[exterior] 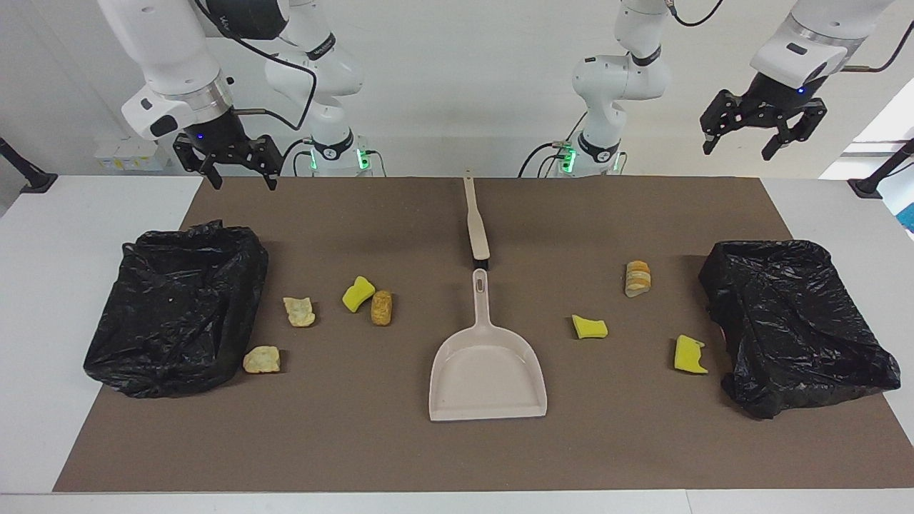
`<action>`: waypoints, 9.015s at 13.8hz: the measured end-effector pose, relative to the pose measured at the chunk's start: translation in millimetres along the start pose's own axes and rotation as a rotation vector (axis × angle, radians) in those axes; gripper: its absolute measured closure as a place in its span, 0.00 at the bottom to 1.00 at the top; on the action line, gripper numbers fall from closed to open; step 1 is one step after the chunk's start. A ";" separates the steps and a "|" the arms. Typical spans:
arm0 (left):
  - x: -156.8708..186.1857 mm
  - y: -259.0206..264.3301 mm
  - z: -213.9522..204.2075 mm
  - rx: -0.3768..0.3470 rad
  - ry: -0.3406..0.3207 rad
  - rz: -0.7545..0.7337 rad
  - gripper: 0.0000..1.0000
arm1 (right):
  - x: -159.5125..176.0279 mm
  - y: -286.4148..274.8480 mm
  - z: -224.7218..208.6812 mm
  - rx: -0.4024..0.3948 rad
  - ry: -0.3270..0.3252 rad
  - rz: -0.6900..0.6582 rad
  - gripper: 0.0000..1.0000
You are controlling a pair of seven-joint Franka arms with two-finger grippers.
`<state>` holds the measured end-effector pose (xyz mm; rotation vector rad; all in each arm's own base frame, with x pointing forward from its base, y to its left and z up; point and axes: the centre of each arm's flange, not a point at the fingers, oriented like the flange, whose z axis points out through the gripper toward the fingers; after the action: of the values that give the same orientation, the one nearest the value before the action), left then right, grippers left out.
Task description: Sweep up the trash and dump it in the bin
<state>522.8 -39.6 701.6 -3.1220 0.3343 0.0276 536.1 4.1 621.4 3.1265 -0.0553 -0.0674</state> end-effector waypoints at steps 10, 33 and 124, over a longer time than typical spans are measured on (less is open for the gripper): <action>-1.1 -7.3 0.0 0.000 0.000 -0.014 0.00 | 0.0 0.0 0.0 0.000 0.000 0.000 0.00; 0.5 4.4 -0.1 -0.001 0.000 0.007 0.00 | 0.0 0.0 0.0 0.000 0.000 0.000 0.00; 93.6 -19.3 292.7 0.238 -0.097 -0.218 0.74 | 37.6 -392.3 221.8 -0.034 -0.005 -0.247 0.69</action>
<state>613.2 -39.5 407.3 -2.8886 -0.0052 0.1285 577.7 391.9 392.5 3.0812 0.3290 -0.0780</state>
